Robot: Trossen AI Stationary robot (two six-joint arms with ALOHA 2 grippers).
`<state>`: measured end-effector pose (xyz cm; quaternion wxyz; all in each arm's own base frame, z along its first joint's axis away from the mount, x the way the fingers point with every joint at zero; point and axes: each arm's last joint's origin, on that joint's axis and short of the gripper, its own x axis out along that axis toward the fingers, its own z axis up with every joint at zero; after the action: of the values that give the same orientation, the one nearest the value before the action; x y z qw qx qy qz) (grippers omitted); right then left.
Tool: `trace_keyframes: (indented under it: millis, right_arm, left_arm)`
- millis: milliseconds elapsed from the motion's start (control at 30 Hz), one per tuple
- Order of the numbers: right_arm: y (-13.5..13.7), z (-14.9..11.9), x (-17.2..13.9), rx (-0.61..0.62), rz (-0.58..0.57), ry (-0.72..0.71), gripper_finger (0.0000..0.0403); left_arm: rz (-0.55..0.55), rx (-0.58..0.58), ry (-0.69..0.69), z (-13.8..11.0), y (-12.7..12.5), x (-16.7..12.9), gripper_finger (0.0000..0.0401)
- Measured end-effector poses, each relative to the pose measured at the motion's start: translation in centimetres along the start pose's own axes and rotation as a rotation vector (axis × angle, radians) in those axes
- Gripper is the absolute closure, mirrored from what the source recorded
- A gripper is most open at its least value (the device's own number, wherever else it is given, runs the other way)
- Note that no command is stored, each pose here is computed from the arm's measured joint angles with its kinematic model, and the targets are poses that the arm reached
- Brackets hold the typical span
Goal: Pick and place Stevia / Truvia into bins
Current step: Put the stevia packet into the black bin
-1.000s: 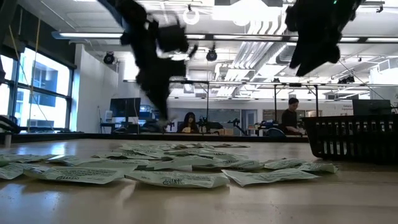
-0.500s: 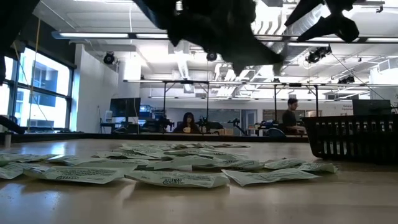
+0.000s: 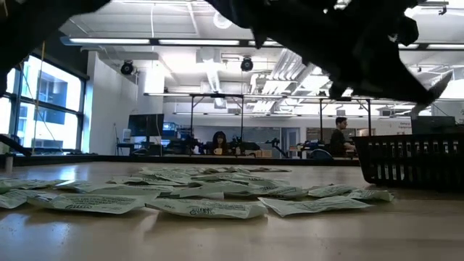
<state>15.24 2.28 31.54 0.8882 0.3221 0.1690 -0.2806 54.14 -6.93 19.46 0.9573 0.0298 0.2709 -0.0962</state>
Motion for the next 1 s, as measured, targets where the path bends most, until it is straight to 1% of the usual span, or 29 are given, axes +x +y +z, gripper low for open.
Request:
trace_keyframes:
  millis: [33,67,100,133,233,300,367,400,467,533,600,667,733,800,867,900,1000]
  right_arm:
    - [0.1,-0.1,-0.1,-0.012,0.010,0.012,0.0178]
    - [0.1,-0.2,-0.2,-0.018,0.021,0.023,0.0178]
    - [0.1,-0.3,-0.3,-0.024,0.029,0.032,0.0178]
    - [0.1,-0.4,-0.4,-0.031,0.034,0.040,0.0178]
    - [0.0,-0.6,-0.9,-0.051,0.046,0.048,0.0178]
    - [-0.2,-0.6,-1.3,-0.058,0.046,0.039,0.0178]
    - [-0.4,-0.6,-1.7,-0.063,0.042,0.025,0.0178]
    - [-0.6,-0.5,-1.9,-0.067,0.038,0.021,0.0178]
    - [-0.9,-0.4,-2.2,-0.065,0.037,0.011,0.0178]
    - [-1.3,-0.3,-2.5,-0.065,0.034,0.008,0.0178]
    - [-1.6,-0.2,-2.8,-0.065,0.029,0.001,0.0178]
    - [-2.0,-0.1,-3.1,-0.067,0.015,-0.007,0.0178]
    - [-2.3,0.0,-3.3,-0.067,0.005,-0.018,0.0178]
    - [-2.4,0.0,-3.4,-0.065,-0.004,-0.030,0.0178]
    - [-2.5,0.1,-3.4,-0.062,-0.009,-0.042,0.0178]
    - [-2.5,0.1,-3.4,-0.060,-0.011,-0.043,0.0178]
    - [-2.5,0.1,-3.3,-0.047,-0.023,-0.042,0.0178]
  left_arm:
    - [0.028,-0.010,-0.004,0.1,0.3,0.4,0.0377]
    - [0.051,-0.022,0.020,0.1,0.7,0.5,0.0374]
    - [0.060,-0.037,0.060,-0.1,0.8,0.4,0.0367]
    - [0.069,-0.051,0.063,0.0,0.9,0.3,0.0354]
    - [0.088,-0.082,0.092,0.0,0.5,0.0,0.0293]
    - [0.103,-0.087,0.140,-0.1,0.4,-0.4,0.0247]
    - [0.095,-0.108,0.178,0.2,0.2,-0.9,0.0205]
    - [0.092,-0.115,0.219,0.3,0.1,-1.4,0.0187]
    - [0.097,-0.131,0.312,0.7,0.1,-2.5,0.0158]
    - [0.147,-0.126,0.401,0.8,0.2,-3.5,0.0142]
    - [0.229,-0.100,0.513,0.5,0.8,-4.9,0.0139]
    - [0.287,-0.095,0.569,0.3,2.0,-5.8,0.0146]
    - [0.335,-0.136,0.644,0.0,4.3,-7.2,0.0160]
    - [0.370,-0.198,0.673,-0.3,6.8,-8.0,0.0175]
    - [0.383,-0.257,0.733,-1.3,9.3,-8.8,0.0187]
    - [0.379,-0.285,0.736,-1.6,10.6,-9.0,0.0190]
    - [0.318,-0.412,0.680,-2.0,14.3,-9.8,0.0195]
